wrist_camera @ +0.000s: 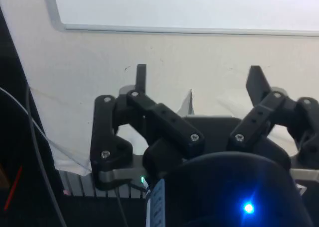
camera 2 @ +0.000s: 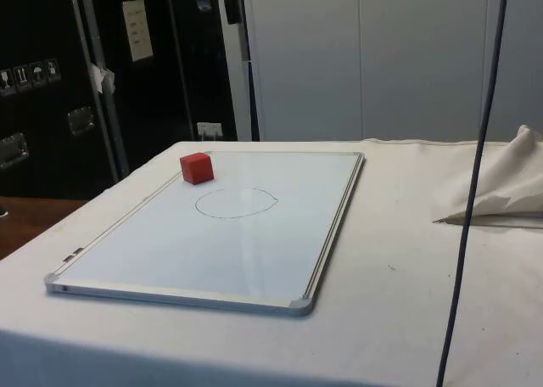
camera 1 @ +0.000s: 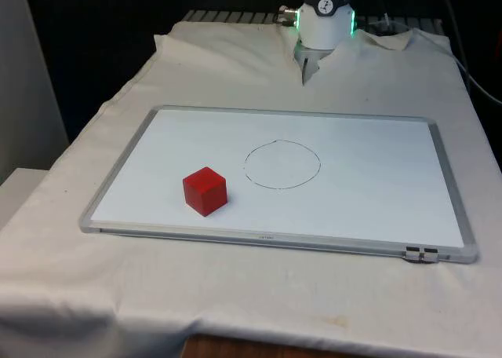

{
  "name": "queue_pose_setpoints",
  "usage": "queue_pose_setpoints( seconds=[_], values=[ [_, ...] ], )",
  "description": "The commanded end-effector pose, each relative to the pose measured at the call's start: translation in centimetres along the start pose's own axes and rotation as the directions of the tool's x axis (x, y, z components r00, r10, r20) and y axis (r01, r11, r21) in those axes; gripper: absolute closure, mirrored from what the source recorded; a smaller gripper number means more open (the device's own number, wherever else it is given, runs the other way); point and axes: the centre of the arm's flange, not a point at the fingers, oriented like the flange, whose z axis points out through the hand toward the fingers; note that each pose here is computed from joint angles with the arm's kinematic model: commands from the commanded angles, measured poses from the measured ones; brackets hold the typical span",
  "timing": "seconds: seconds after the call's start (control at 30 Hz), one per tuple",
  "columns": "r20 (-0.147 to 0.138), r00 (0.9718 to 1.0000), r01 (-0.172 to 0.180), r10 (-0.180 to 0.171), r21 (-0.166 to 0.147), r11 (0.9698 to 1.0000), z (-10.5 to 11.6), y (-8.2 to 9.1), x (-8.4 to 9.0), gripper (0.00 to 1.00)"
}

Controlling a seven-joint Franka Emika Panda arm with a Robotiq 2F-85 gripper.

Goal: Push the cube into the marked area.

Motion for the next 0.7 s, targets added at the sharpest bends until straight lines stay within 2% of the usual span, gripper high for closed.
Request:
queue_pose_setpoints(
  seconds=[0.0, 0.03, 0.07, 0.23, 0.27, 0.37, 0.4, 0.43, 0.5, 0.53, 0.6, 0.63, 0.67],
  values=[
    [-0.001, 1.0, 0.0, 0.0, 0.0, 1.0, -0.04, -0.02, 0.07, 0.04],
    [0.0, 1.0, 0.0, 0.0, 0.0, 1.0, 0.0, 0.0, 0.0, 0.09],
    [-0.001, 1.0, 0.0, 0.0, 0.0, 1.0, -0.04, -0.02, 0.07, 0.09],
    [-0.001, 1.0, -0.001, 0.001, 0.0, 1.0, -0.04, 0.04, 0.07, 0.35],
    [-0.001, 1.0, -0.002, 0.002, 0.0, 1.0, -0.04, 0.04, 0.07, 0.44],
    [0.0, 1.0, 0.0, 0.0, 0.0, 1.0, 0.0, 0.0, 0.0, 0.6],
    [-0.001, 1.0, -0.002, 0.002, 0.0, 1.0, -0.04, 0.04, 0.07, 0.6],
    [-0.001, 1.0, -0.002, 0.002, 0.0, 1.0, -0.04, 0.04, 0.07, 0.64],
    [-0.001, 1.0, -0.002, 0.002, 0.0, 1.0, -0.04, 0.04, 0.07, 0.77],
    [-0.001, 1.0, -0.002, 0.002, 0.0, 1.0, -0.04, 0.04, 0.07, 0.86],
    [-0.009, 1.0, -0.001, 0.001, 0.002, 1.0, 0.02, 0.01, 0.23, 0.96],
    [-0.003, 1.0, -0.002, 0.002, 0.0, 1.0, -0.03, 0.06, 0.03, 1.0],
    [-0.016, 0.9999, -0.002, 0.002, 0.003, 1.0, 0.0, -0.01, 0.34, 1.0]
  ],
)
